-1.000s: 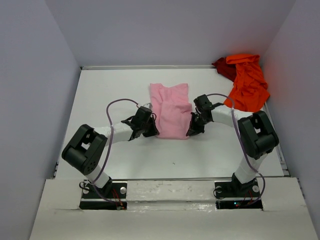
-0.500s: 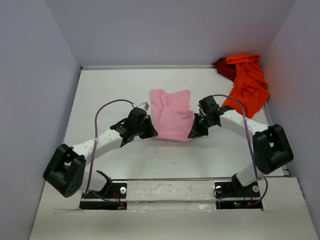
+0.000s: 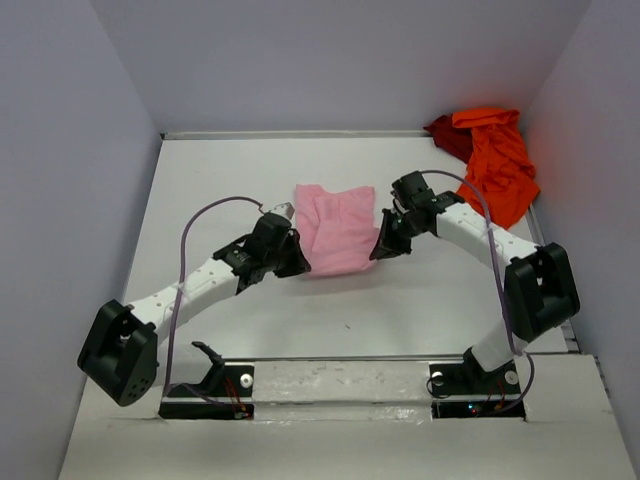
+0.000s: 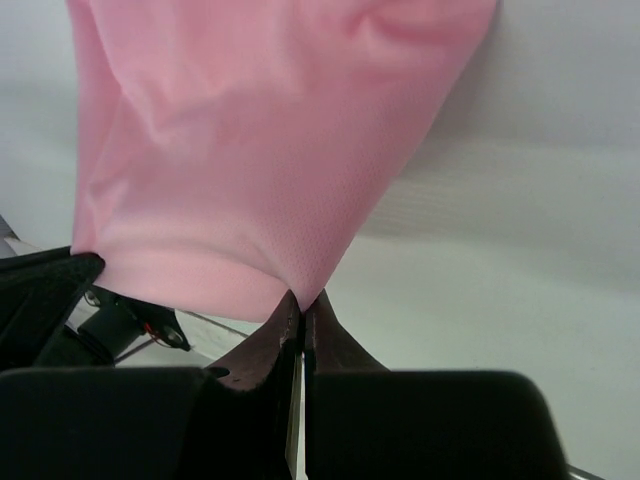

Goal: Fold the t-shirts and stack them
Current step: Fold the 2/3-rectangle-folded T-shirt at the center of the board.

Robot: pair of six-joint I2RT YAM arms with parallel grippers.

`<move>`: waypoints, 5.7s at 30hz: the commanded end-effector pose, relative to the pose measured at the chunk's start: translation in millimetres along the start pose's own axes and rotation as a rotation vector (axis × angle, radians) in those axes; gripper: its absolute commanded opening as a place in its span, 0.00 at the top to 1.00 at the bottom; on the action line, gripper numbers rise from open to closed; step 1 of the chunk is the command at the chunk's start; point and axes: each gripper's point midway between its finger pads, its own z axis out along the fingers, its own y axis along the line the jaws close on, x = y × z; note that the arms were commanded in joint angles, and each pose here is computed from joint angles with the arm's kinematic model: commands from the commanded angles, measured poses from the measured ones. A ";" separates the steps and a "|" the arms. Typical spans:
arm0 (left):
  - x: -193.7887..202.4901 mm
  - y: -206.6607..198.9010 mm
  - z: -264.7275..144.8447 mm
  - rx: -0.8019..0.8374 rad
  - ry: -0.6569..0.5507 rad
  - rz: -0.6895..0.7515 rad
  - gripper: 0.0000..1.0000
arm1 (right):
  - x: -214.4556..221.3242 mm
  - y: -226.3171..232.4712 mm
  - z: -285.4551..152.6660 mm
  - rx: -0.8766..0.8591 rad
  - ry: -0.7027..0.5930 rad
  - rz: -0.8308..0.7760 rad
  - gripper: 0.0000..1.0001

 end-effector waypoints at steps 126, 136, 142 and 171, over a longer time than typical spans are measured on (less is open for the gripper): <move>-137.4 -16.8 -133.0 -0.129 -0.434 0.062 0.42 | -193.0 135.8 103.2 -0.155 -0.217 -0.181 0.37; -137.5 -19.5 -125.5 -0.121 -0.417 0.062 0.42 | -149.9 111.2 128.4 -0.105 -0.112 -0.192 0.37; -142.4 -22.9 -121.2 -0.120 -0.412 0.081 0.42 | -95.6 81.2 122.0 -0.037 -0.038 -0.218 0.38; -145.7 -31.8 -116.7 -0.086 -0.402 0.108 0.42 | -60.9 124.8 78.9 -0.011 -0.133 -0.376 0.38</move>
